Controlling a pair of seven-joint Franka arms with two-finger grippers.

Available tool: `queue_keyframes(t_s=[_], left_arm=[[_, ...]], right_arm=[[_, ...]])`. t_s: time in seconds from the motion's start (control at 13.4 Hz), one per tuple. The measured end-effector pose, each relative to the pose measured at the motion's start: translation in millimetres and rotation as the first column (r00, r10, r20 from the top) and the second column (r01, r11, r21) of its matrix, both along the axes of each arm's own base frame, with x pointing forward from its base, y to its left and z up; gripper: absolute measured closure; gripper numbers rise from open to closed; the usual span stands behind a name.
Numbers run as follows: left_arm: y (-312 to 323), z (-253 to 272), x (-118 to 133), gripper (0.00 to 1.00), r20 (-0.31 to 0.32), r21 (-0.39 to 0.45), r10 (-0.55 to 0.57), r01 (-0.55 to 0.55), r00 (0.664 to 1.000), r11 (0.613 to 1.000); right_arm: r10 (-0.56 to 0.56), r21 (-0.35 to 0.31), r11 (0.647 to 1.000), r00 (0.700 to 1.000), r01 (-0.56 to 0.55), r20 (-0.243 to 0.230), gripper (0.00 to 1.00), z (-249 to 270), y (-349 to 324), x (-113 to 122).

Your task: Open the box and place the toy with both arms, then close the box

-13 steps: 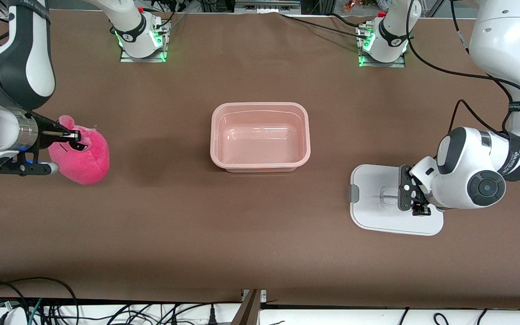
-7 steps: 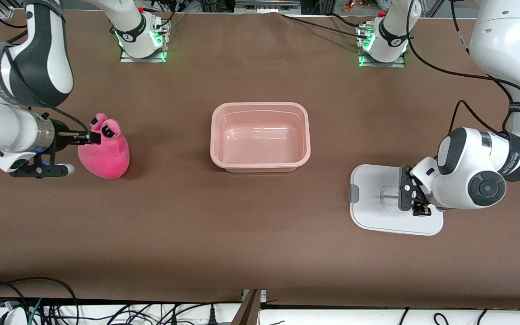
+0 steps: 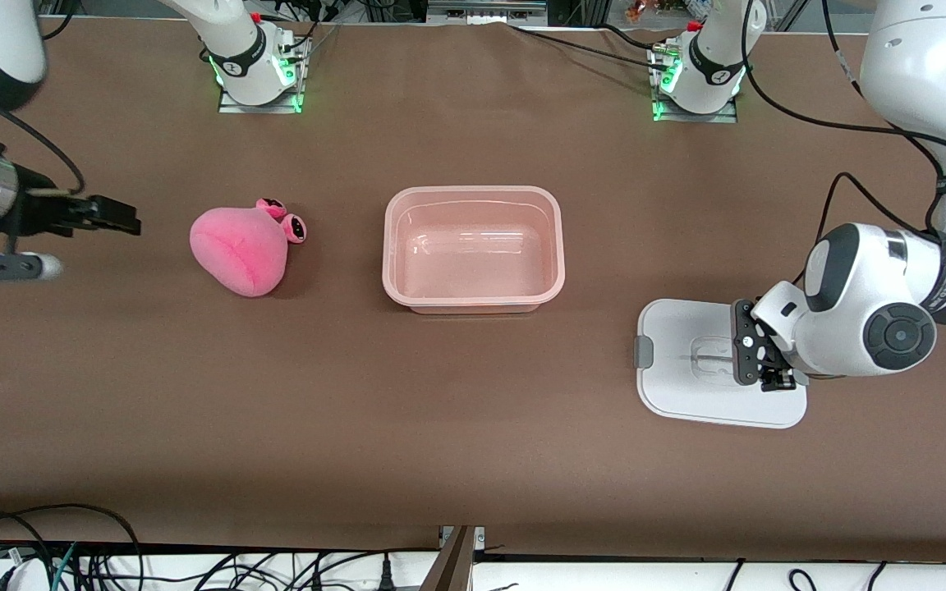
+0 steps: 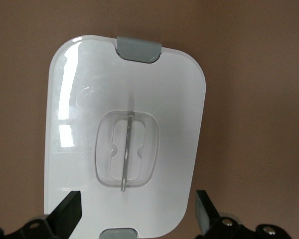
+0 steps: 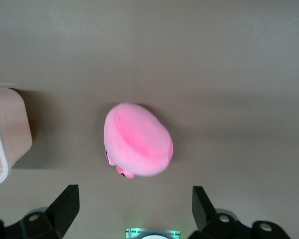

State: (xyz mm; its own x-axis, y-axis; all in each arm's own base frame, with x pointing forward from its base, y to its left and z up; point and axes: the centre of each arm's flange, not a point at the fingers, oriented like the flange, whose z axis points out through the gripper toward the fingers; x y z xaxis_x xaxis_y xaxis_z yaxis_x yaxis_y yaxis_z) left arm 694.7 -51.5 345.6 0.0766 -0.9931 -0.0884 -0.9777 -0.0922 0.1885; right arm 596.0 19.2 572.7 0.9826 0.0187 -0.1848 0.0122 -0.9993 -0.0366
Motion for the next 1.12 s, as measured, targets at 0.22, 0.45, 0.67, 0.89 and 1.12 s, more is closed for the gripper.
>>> queue_keyframes(t_s=[0.22,0.45,0.67,0.89,1.12], left_arm=[[-19,59,-13,0.00,0.027,0.051,0.210,-0.211,0.977,0.976],[-25,112,-25,0.00,0.115,0.072,0.432,-0.441,0.895,0.895],[-27,159,-36,0.00,0.203,0.049,0.640,-0.661,0.741,0.749],[-31,208,-54,0.00,0.265,-0.014,0.804,-0.832,0.532,0.555],[-12,247,-79,0.00,0.222,-0.078,0.925,-0.940,0.308,0.331]], right_arm=[[-0.008,0.016,1.000,1.000,0.007,0.010,0.00,15,-16,-24],[0.014,0.003,1.000,1.000,-0.015,0.024,0.00,30,-9,-38],[0.006,-0.001,1.000,1.000,-0.006,0.005,0.00,20,-14,-36],[0.003,-0.001,1.000,1.000,-0.003,-0.002,0.00,15,-15,-33],[0.003,-0.002,1.000,1.000,-0.003,0.009,0.00,16,-15,-32]])
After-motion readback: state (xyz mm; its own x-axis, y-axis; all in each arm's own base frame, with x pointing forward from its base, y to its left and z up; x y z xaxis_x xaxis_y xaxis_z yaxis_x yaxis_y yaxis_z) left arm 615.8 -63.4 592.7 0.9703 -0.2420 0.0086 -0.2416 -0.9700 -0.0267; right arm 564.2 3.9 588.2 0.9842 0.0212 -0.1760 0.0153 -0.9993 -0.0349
